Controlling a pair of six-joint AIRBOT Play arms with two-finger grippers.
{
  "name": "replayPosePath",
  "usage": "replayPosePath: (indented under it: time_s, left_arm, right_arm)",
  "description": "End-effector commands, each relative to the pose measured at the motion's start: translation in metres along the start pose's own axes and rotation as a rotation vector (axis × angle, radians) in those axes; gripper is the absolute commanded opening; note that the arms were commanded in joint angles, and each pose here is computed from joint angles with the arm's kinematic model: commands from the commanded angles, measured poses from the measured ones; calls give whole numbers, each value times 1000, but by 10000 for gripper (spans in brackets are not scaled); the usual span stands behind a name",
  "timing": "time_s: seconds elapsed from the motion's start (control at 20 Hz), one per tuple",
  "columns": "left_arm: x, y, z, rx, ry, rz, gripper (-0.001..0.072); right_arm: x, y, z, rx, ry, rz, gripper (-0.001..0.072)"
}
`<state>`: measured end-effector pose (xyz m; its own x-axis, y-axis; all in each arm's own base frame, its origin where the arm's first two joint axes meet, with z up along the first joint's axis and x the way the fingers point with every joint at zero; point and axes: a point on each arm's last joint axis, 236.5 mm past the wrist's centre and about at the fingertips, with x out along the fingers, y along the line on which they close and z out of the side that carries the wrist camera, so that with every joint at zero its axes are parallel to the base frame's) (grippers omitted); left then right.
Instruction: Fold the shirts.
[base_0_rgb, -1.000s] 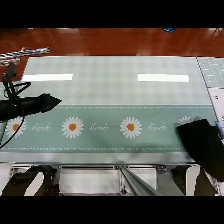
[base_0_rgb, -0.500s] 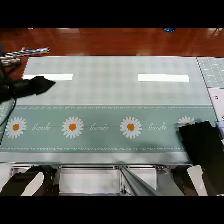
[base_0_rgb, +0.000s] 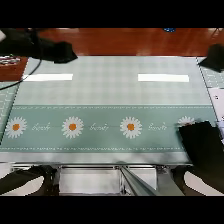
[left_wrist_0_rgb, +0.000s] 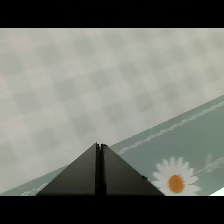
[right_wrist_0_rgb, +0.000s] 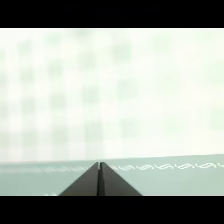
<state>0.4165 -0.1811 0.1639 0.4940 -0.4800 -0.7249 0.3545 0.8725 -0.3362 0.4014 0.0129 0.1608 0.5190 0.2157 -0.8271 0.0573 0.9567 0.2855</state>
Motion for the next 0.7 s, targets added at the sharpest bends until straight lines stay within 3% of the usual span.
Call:
replayPosePath:
  time_s: [0.0,0.2,0.65]
  left_arm:
    - [41,61,-60,-11,171,260,19]
    - [47,92,-89,-90,233,293,20]
    - [50,94,-91,-93,242,295,20]
  right_arm:
    - [84,24,-38,-294,194,-201,29]
    - [132,18,-66,-214,323,-208,29]
    - [130,17,-67,-217,326,-211,29]
